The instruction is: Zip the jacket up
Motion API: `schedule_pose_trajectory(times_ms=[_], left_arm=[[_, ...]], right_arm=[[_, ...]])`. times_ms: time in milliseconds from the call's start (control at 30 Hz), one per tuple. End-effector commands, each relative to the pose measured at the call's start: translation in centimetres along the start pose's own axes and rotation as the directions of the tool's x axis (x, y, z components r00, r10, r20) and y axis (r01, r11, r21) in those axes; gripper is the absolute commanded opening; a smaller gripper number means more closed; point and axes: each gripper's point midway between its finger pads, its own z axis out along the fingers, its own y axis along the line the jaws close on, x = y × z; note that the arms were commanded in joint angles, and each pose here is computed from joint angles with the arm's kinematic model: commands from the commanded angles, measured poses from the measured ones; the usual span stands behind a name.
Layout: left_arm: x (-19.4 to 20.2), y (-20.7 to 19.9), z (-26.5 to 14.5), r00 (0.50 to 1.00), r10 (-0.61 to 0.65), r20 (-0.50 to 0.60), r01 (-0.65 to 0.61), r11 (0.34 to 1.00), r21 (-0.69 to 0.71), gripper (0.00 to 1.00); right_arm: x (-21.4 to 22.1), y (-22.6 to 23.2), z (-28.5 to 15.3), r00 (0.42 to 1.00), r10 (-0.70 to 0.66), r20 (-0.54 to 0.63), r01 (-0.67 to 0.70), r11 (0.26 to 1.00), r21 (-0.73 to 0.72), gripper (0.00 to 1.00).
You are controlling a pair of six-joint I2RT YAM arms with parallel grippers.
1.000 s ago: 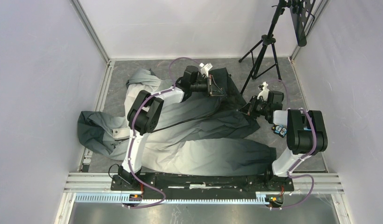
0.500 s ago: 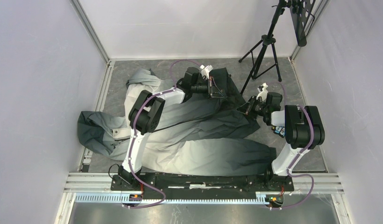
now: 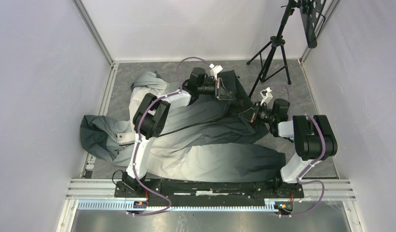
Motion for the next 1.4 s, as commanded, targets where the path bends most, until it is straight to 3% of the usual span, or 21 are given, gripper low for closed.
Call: schedule_pose_trajectory(times_ms=[0,200,467,500,600,700,867,1033,1367], left_arm=[[-2.1,-3.0,0.0,0.968,0.247,0.044,-0.251,0.956,0.154,0.02],[-4.1,-4.3,-0.8,0.963,0.244,0.111,-0.264,0.931,0.251,0.02],[-3.5,-4.9,-1.8,0.953,0.285,0.102,-0.303,0.91,0.283,0.02],[-3.7,-4.7,-2.0,0.954,0.279,0.105,-0.298,0.915,0.274,0.02],[-4.2,-4.3,-2.3,0.958,0.263,0.115,-0.284,0.927,0.245,0.02],[-4.8,-3.8,-2.0,0.964,0.232,0.132,-0.254,0.95,0.182,0.02],[-5.6,-4.2,-1.7,0.968,0.192,0.162,-0.217,0.964,0.154,0.02],[-5.1,-4.5,-1.5,0.971,0.182,0.154,-0.205,0.968,0.142,0.02],[-4.6,-3.6,-1.1,0.974,0.177,0.139,-0.194,0.973,0.122,0.02]], right_arm=[[-1.8,6.2,-0.3,0.97,-0.229,0.079,0.241,0.948,-0.209,0.0],[-1.0,8.5,-0.2,0.946,-0.313,0.087,0.325,0.901,-0.288,0.0],[-1.4,9.1,0.1,0.965,-0.256,0.049,0.258,0.909,-0.326,0.0],[-1.7,8.6,0.2,0.965,-0.259,0.047,0.261,0.918,-0.298,0.01],[-1.9,3.2,0.8,0.962,-0.263,-0.065,0.262,0.965,-0.035,0.04],[-2.7,-0.2,0.9,0.959,-0.269,-0.086,0.279,0.949,0.143,0.1],[-3.7,-3.0,2.4,0.985,-0.169,-0.031,0.171,0.952,0.254,0.12],[-3.8,-2.9,3.6,0.997,-0.05,0.054,0.037,0.975,0.221,0.18],[-3.5,-4.2,2.3,0.987,0.002,0.163,-0.054,0.949,0.31,0.33]])
